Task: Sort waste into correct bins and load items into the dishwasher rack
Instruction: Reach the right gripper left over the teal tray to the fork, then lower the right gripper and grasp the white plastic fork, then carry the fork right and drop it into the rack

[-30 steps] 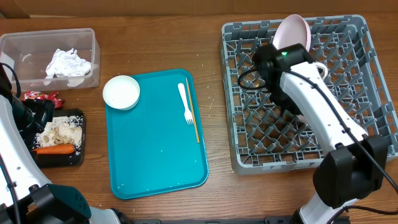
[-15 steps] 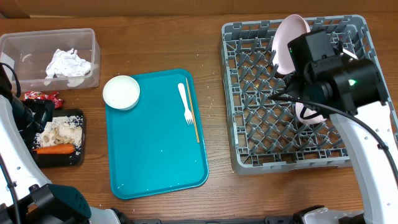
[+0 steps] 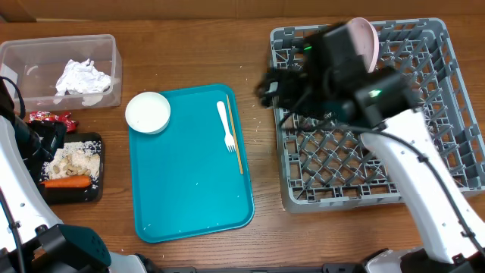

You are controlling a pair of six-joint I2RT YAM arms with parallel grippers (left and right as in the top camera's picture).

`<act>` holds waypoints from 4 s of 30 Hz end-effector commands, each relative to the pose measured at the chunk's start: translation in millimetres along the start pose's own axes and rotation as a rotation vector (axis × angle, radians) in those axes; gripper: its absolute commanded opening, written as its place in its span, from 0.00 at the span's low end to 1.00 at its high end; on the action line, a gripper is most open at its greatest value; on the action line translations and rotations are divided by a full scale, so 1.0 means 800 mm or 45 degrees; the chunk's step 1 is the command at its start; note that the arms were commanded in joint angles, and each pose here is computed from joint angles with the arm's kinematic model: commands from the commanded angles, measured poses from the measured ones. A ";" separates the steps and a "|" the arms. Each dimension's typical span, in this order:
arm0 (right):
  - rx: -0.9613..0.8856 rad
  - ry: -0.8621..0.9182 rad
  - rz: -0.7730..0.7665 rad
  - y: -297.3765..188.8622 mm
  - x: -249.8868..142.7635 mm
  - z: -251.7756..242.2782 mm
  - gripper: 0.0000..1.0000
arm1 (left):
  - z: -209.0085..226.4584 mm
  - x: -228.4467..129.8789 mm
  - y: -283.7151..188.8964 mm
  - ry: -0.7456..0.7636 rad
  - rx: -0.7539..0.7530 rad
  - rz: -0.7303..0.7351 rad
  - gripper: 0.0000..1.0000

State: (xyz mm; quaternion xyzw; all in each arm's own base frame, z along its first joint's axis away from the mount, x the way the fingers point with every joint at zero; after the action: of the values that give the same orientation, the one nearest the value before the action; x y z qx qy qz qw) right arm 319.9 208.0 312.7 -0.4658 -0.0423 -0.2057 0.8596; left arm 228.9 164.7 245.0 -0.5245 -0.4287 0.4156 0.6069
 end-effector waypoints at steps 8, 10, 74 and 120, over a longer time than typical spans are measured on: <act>0.047 -0.325 0.113 0.148 -0.071 0.085 1.00 | 0.003 0.004 -0.001 -0.009 0.018 -0.018 1.00; -0.036 -0.339 0.095 0.186 -0.073 0.075 0.99 | 0.003 0.004 -0.001 -0.009 0.018 -0.018 1.00; -0.512 -0.290 0.097 0.383 -0.103 -0.054 0.17 | 0.003 0.004 -0.001 -0.009 0.018 -0.018 1.00; -0.554 -0.281 -0.207 0.138 0.120 -0.131 0.05 | 0.003 0.004 -0.001 -0.009 0.018 -0.018 1.00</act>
State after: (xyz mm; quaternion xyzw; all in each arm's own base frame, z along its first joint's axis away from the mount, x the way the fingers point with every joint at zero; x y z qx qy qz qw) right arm 433.7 157.9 194.1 -0.6512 -0.1139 -0.2467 0.7086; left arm 228.9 164.7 245.0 -0.5245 -0.4287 0.4156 0.6069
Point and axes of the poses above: each gripper's point midway between its finger pads, its own y axis out along the fingers, its own z axis along the line the jaws close on, x = y × z, the point moved 3 cm from there along -y, back along the fingers, and after that the axes turned 10 degrees about y, right-handed, at the moved point
